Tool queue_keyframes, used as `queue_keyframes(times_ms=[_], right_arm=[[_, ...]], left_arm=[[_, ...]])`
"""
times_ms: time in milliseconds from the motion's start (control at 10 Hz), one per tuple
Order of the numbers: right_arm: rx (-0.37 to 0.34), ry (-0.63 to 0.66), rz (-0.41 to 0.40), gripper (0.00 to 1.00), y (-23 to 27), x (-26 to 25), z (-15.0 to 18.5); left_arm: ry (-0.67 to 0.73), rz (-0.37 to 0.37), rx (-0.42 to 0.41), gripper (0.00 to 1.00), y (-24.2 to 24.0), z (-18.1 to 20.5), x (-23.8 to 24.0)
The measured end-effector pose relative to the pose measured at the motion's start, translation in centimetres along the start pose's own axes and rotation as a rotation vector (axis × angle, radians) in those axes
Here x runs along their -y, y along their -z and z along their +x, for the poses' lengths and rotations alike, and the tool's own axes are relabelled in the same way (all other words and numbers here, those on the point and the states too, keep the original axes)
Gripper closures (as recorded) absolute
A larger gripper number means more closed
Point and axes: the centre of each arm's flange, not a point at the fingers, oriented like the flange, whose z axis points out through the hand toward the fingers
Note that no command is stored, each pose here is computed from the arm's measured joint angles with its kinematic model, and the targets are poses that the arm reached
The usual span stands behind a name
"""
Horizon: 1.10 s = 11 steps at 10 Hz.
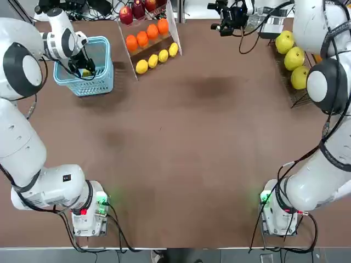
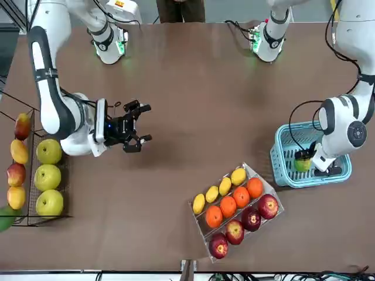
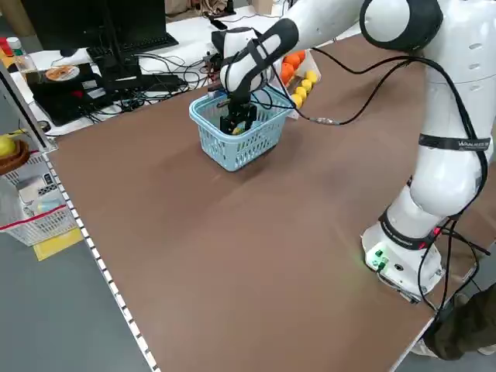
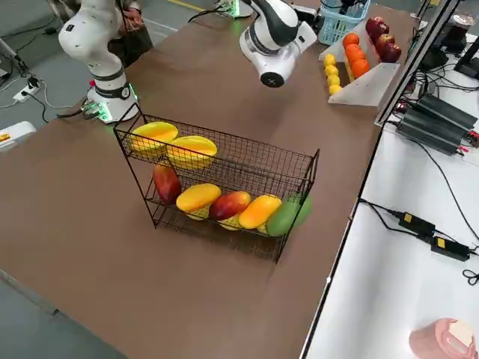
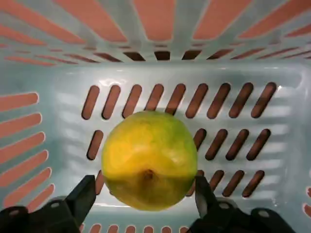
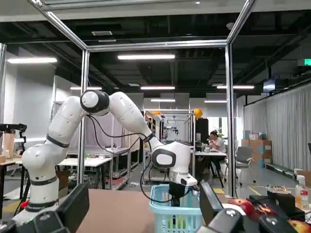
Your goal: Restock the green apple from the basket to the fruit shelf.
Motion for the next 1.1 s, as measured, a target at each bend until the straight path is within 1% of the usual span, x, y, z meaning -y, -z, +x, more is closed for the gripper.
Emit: queue_keyframes(times_ms=[300, 700, 900, 1000, 1100], right_arm=[[-0.01, 0.003, -0.008, 0.0, -0.2, 0.0, 0.0], [-0.012, -0.003, -0.025, 0.0, 0.4, -0.2, -0.4], [-0.024, -0.003, -0.053, 0.0, 0.6, -0.5, -0.4], [-0.023, -0.005, -0.073, 0.0, 0.8, -0.6, -0.5], [-0.024, -0.01, -0.088, 0.0, 0.9, -0.7, -0.8]], left_arm=[[0.0, 0.0, -0.027, 0.09, 0.1, 0.2, 0.0], [0.014, -0.001, -0.021, 0.07, -0.7, 0.1, 0.1], [0.016, -0.002, -0.021, 0.1, -1.1, 0.2, 0.1], [0.016, -0.002, -0.022, 0.17, -1.1, 0.2, 0.1], [0.016, -0.002, -0.024, 0.17, -1.0, 0.2, 0.1]])
